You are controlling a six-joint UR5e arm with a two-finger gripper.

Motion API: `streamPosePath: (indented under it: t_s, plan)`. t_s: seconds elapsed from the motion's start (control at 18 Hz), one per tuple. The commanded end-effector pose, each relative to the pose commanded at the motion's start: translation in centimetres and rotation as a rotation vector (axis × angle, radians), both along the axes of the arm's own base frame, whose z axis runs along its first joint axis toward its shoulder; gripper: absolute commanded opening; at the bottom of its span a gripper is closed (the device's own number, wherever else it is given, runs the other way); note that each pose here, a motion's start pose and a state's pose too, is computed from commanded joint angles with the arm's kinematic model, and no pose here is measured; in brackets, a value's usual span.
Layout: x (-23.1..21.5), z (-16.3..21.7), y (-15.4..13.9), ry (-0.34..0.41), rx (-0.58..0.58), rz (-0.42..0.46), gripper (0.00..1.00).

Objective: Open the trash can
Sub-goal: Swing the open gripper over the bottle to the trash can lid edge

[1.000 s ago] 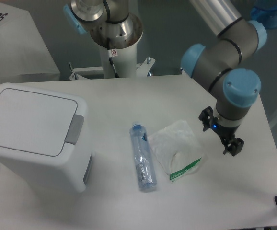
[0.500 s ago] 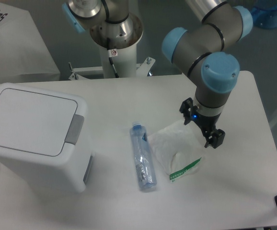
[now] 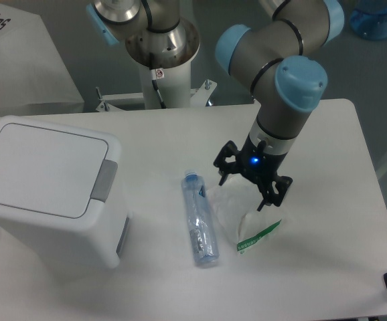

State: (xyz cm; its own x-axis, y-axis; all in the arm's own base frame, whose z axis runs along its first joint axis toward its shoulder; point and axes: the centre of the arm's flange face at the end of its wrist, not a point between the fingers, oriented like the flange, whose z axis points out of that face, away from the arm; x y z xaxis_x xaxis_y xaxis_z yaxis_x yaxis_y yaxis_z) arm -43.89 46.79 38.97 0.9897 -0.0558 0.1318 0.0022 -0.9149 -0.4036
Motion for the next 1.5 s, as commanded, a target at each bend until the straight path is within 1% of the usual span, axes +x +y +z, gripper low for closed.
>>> streamPosePath:
  t_s: [0.11, 0.17, 0.22, 0.39, 0.5, 0.61, 0.72, 0.83, 0.94, 1.11, 1.28, 1.5]
  plan:
    - [0.3, 1.5, 0.9, -0.026, 0.033, 0.055, 1.0]
    - [0.2, 3.2, 1.4, -0.042, 0.067, 0.097, 1.0]
    - [0.1, 4.0, 1.7, -0.059, 0.083, 0.128, 1.0]
    - [1.6, 6.3, 3.6, -0.094, 0.134, 0.15, 1.0]
    - [2.7, 8.0, 3.7, -0.102, 0.151, 0.176, 1.0]
    - [4.4, 9.1, 4.3, -0.103, 0.159, 0.167, 1.0]
    - [7.0, 9.2, 5.6, -0.114, 0.159, 0.132, 1.0]
    - [8.7, 9.7, 6.0, -0.12, 0.16, 0.121, 1.0]
    - [9.2, 9.7, 6.2, -0.14, 0.154, 0.146, 1.0]
    - [10.3, 9.7, 6.6, -0.152, 0.148, 0.148, 1.0]
    - [10.9, 10.2, 6.7, -0.153, 0.153, 0.148, 1.0]
    - [12.2, 9.4, 7.3, -0.16, 0.144, 0.128, 1.0]
